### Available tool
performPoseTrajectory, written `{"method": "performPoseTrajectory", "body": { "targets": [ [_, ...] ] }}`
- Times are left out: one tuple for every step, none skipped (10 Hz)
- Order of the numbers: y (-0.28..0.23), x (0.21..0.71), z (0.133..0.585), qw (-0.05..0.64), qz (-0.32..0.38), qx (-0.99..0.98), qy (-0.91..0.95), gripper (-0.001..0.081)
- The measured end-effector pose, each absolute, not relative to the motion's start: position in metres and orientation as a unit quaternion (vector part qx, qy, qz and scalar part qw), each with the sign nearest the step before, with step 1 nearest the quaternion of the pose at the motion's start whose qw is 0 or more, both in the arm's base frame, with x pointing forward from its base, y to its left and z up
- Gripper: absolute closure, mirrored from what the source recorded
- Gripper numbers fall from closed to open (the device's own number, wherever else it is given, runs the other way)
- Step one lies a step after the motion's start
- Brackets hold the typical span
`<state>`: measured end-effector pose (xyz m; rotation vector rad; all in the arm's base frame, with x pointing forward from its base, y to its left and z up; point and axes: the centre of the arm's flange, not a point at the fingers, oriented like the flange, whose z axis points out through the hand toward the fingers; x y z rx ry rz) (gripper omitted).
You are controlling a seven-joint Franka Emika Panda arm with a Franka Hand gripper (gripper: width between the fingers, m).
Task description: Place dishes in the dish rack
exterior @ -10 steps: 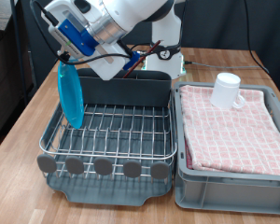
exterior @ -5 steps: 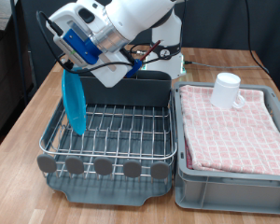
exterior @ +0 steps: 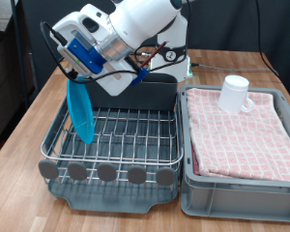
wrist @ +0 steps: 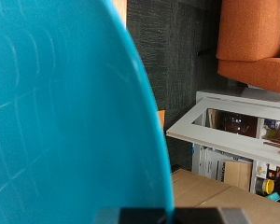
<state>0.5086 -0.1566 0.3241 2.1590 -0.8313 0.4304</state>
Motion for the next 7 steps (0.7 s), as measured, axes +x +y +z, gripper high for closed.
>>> {"method": "performPoseTrajectory", "body": {
  "targets": [
    [-0.157, 0.508, 0.322, 0.383, 0.169, 0.848, -0.326, 0.0791],
    [-0.157, 0.508, 0.320, 0.381, 0.170, 0.848, -0.325, 0.0791],
    [-0.158, 0.507, 0.319, 0.380, 0.170, 0.849, -0.325, 0.0791],
    [-0.159, 0.507, 0.317, 0.378, 0.171, 0.850, -0.324, 0.0791],
    [-0.160, 0.506, 0.315, 0.376, 0.171, 0.851, -0.325, 0.0791],
    [-0.160, 0.506, 0.313, 0.371, 0.172, 0.852, -0.326, 0.0791],
    [-0.160, 0.506, 0.312, 0.365, 0.173, 0.854, -0.328, 0.0791]
  ]
}}
